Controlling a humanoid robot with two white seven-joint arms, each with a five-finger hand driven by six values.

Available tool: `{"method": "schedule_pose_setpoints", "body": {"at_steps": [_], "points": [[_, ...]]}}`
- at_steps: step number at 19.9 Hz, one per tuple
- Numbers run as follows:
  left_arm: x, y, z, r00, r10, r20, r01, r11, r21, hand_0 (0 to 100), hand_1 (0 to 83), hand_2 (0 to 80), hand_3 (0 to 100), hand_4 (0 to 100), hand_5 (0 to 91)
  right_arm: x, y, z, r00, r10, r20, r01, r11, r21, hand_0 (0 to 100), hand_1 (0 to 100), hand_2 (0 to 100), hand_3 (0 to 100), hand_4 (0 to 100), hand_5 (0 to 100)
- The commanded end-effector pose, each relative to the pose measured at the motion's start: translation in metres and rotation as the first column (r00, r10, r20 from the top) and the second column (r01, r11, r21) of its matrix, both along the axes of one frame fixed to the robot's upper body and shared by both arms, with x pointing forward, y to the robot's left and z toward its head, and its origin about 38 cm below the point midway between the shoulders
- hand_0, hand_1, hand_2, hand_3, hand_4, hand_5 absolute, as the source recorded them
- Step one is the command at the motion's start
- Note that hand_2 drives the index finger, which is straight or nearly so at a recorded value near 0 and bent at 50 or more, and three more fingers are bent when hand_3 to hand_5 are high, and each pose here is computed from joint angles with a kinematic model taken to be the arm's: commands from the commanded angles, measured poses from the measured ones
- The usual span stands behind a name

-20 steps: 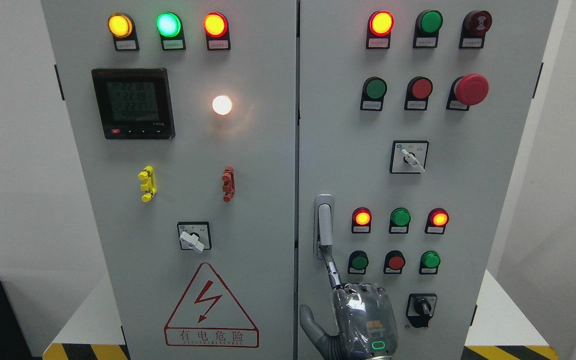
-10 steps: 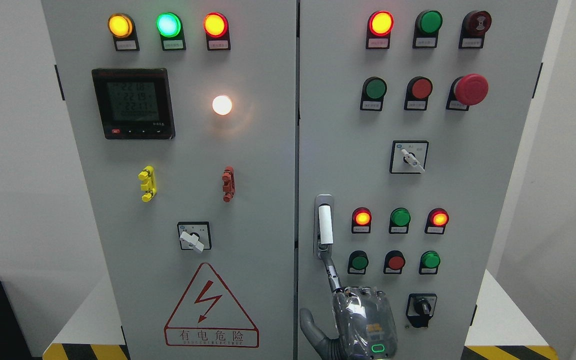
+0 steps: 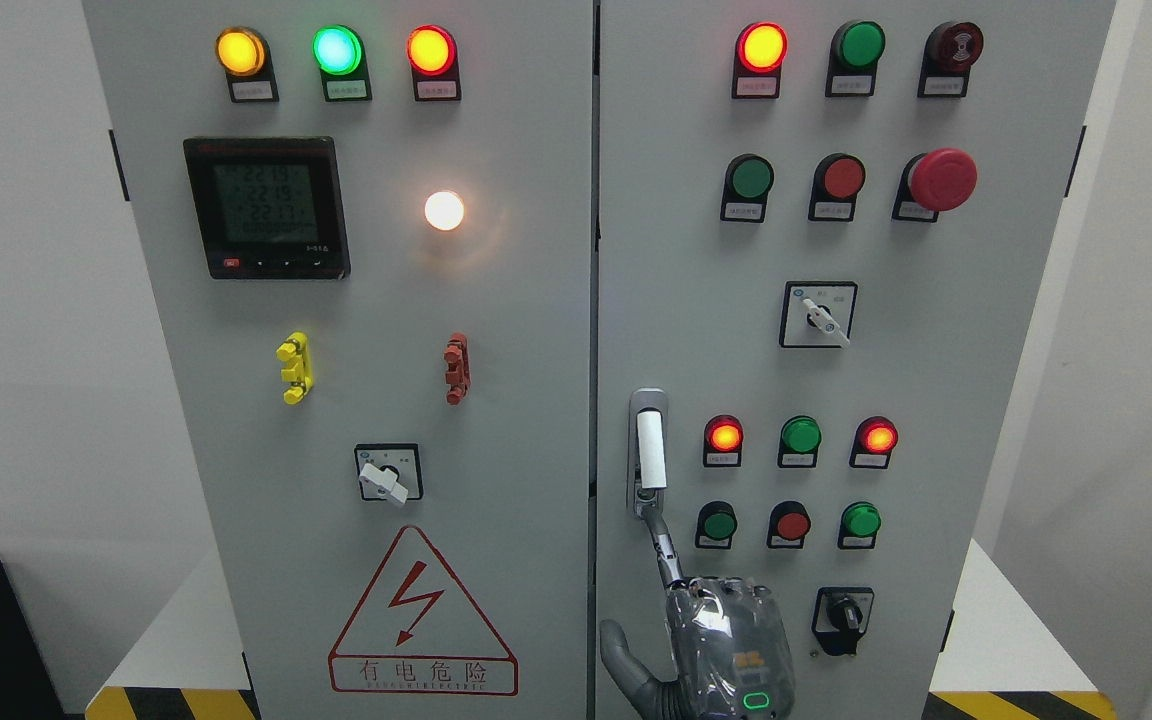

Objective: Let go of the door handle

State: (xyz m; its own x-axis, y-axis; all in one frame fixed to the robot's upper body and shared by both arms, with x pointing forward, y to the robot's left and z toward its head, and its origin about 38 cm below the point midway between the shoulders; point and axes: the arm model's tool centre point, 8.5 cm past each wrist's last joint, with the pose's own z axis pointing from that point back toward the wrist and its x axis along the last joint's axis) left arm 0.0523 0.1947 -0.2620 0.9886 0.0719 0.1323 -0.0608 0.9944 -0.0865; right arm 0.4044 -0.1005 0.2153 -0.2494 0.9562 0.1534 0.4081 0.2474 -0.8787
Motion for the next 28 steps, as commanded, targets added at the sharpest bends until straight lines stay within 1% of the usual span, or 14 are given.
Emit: {"method": "schedule_pose_setpoints", "body": {"at_steps": [1,5,9,22,28], "points": [[0.006,0.000,0.000,1.000,-0.019,0.022,0.019,1.000,0.001,0,0.0,2.5,9,1,0.0,-0.002,0.000,0.006,1.000,0.004,0.025,-0.004,1.000,0.009,34,32,4,100,100,98],[0.006,0.000,0.000,1.000,-0.019,0.022,0.019,1.000,0.001,0,0.0,2.5,9,1,0.0,-0.006,0.001,0.016,0.998,0.013,0.057,-0.014,1.000,0.018,34,32,7,100,100,97],[0.006,0.000,0.000,1.000,-0.020,0.022,0.020,1.000,-0.001,0,0.0,2.5,8,1,0.0,-0.008,0.000,0.021,0.997,0.012,0.073,-0.013,1.000,0.023,34,32,7,100,100,96],[0.006,0.000,0.000,1.000,-0.019,0.022,0.019,1.000,0.001,0,0.0,2.4,8,1,0.0,-0.009,-0.001,0.022,0.997,0.007,0.075,-0.009,1.000,0.024,34,32,8,100,100,96],[0.006,0.000,0.000,1.000,-0.020,0.021,0.020,1.000,-0.001,0,0.0,2.4,8,1,0.0,-0.012,0.000,0.027,0.995,0.012,0.095,-0.015,0.999,0.030,34,32,8,100,100,96]]}}
